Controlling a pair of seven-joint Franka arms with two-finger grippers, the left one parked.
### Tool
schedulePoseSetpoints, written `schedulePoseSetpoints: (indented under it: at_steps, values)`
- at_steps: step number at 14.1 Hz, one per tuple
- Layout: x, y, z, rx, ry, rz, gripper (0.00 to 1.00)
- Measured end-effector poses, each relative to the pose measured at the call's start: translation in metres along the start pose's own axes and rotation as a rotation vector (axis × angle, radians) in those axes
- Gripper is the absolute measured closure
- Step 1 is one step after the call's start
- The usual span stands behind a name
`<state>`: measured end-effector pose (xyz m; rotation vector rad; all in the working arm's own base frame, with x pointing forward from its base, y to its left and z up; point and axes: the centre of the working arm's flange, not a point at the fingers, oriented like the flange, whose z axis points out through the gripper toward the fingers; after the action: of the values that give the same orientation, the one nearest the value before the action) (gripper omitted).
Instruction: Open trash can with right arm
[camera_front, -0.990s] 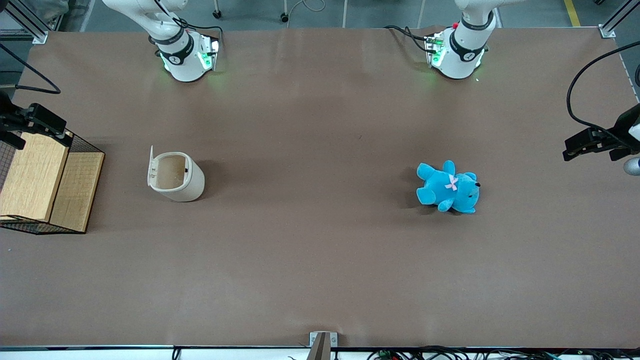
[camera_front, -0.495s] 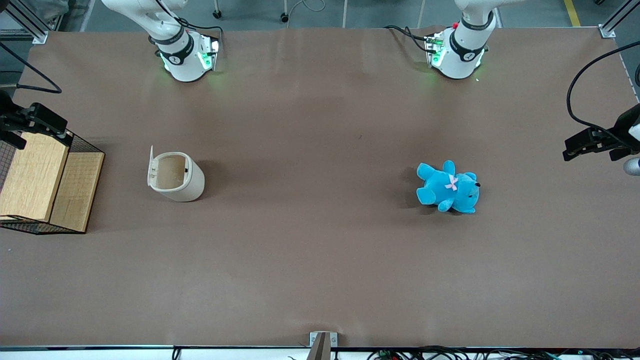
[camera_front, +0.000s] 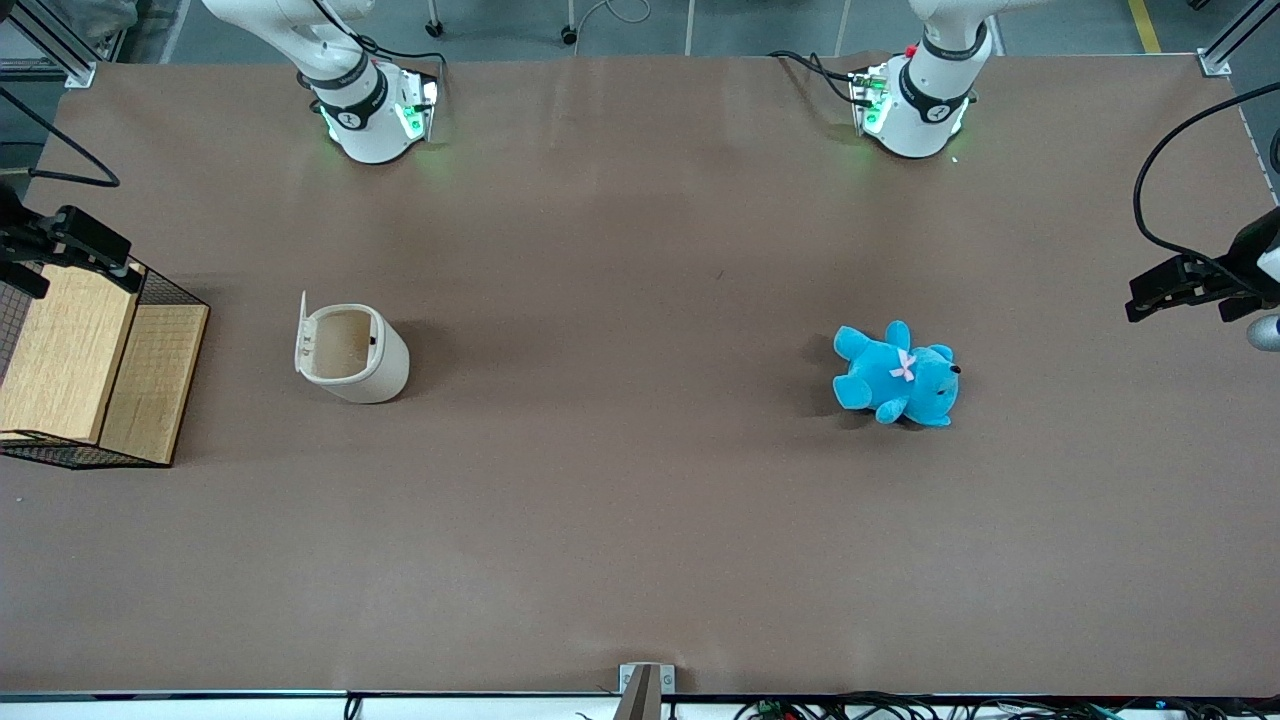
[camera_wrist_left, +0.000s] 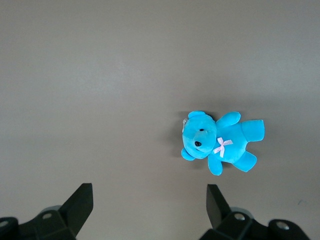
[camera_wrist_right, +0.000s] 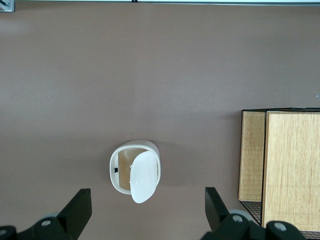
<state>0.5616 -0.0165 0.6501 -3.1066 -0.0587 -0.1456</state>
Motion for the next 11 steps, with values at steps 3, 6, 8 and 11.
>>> schedulePoseSetpoints:
  at_steps: [3,6,8,11]
  values:
    - [0.0001,-0.0049,0.0003,0.001,-0.002,-0.009,0.0]
    - [-0.0008,-0.0081,0.0013,0.002,-0.012,-0.014,0.0]
    - [-0.0011,-0.0086,0.0016,0.002,-0.015,-0.015,0.0]
    - [-0.0015,-0.0086,0.0019,0.003,-0.019,-0.015,0.0]
